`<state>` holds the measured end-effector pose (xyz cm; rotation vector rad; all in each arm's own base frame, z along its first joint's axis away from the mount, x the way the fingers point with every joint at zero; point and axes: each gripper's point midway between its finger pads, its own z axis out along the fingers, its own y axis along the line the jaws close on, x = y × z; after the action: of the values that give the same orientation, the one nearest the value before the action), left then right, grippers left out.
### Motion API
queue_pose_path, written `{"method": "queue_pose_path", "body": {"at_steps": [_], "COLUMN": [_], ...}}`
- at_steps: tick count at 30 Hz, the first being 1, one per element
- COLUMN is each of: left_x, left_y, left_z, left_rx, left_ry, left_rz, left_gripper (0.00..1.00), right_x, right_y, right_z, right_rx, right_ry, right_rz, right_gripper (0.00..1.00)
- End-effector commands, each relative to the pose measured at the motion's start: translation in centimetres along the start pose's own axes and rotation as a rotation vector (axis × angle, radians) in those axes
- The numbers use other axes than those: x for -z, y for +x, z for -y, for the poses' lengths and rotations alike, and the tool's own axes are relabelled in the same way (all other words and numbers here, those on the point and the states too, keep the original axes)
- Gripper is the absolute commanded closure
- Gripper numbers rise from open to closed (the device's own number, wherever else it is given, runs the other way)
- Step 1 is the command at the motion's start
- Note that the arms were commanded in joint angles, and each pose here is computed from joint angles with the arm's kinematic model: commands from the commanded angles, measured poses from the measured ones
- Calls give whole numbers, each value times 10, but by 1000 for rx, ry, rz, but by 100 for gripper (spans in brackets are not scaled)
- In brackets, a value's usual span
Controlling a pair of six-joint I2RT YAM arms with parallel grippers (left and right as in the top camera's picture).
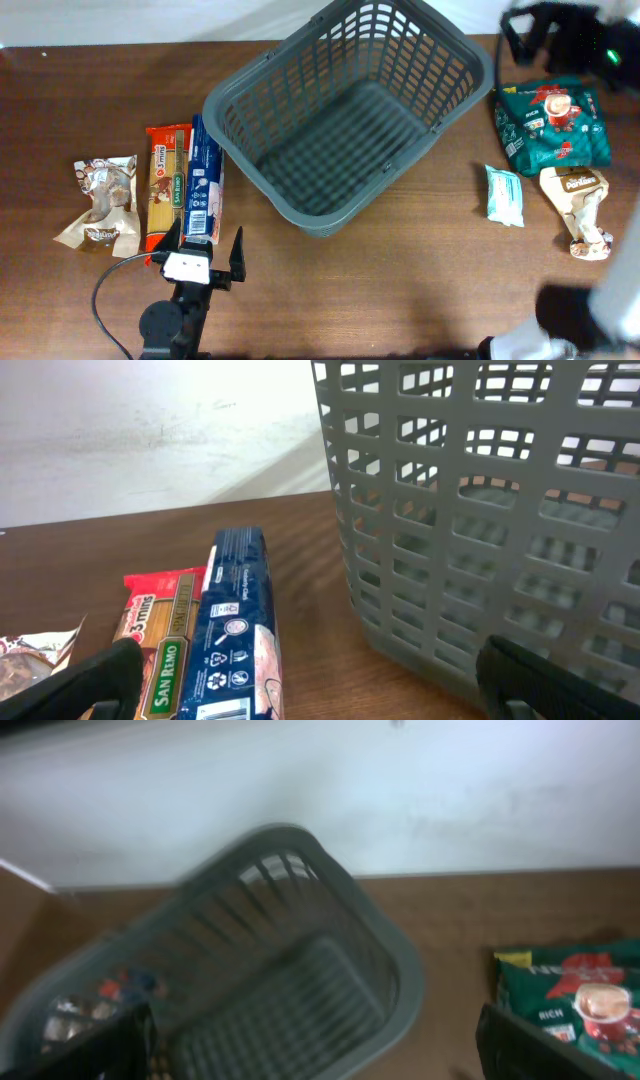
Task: Pack container
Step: 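Reach the right gripper up to the basket's right rim and grasp it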
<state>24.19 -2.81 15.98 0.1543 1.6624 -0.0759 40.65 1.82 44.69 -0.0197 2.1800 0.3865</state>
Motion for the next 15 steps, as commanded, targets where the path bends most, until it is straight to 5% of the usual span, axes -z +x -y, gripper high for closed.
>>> {"method": "queue_pose_path", "body": {"at_steps": [1, 15], "left_x": [0, 0], "left_y": [1, 1], "left_z": [2, 2], "left_rx": [6, 6], "left_ry": [9, 9], "left_rz": [3, 3], "left_gripper": [1, 1], "right_x": [-64, -144], "right_y": [14, 58], "right_z": [22, 62], "right_rx": [109, 293], "right_ry": [-15, 16], "right_rz": [-126, -325], "right_gripper": [1, 0]}}
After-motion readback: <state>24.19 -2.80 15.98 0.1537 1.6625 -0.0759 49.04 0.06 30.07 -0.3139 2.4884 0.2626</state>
